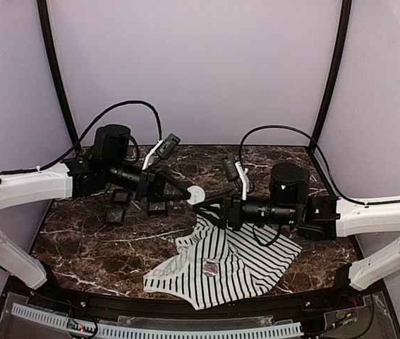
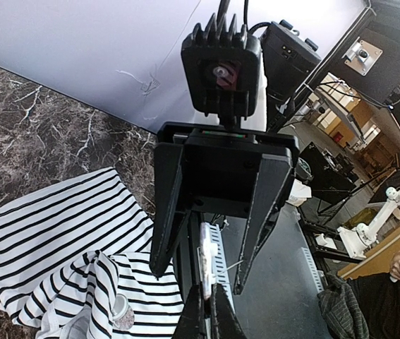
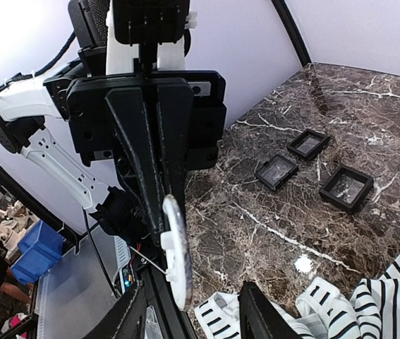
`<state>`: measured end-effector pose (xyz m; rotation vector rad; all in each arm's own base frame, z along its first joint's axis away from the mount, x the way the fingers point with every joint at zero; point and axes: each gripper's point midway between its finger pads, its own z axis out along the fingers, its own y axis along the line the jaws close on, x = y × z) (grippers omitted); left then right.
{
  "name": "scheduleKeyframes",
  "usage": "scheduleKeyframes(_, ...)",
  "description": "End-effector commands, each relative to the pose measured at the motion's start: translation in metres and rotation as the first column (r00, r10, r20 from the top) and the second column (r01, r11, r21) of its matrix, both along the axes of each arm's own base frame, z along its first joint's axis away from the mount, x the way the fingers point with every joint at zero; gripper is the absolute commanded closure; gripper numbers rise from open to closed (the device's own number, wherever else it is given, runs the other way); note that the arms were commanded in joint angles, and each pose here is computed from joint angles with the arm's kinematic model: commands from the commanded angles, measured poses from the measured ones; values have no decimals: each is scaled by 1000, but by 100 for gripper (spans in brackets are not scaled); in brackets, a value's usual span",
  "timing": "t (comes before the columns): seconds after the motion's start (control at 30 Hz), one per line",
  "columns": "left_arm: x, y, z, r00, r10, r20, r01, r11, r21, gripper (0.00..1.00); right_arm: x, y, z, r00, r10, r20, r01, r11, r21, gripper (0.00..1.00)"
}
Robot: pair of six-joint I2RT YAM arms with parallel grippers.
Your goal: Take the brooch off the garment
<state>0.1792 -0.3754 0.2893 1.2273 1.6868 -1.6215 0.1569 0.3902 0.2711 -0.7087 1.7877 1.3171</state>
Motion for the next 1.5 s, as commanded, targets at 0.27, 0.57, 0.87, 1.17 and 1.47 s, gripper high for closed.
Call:
scheduleKeyframes(0.27,-8,2,3,1000,-28,5,28,999,-15,99,7,5,29,999,-44,26,42,994,100,63)
scheduleKeyframes(0.57,-8,3,3,1000,-30,7,30,999,-16,99,16,3,26,996,-95,1,94,991,98,72)
scheduleKeyframes(0.87,-9,3,3,999,-34,4,34,999,-15,99,25,2,18,989,-144,-23,145,988,60,80)
scheduleKeyframes(1.17,-9,3,3,999,-32,8,32,999,-16,99,37,-4,7,972,-228,-59,230,973,25,85)
scheduleKeyframes(1.47,-8,3,3,1000,-25,11,25,1000,-15,99,43,-11,1,960,-268,-76,270,963,12,85)
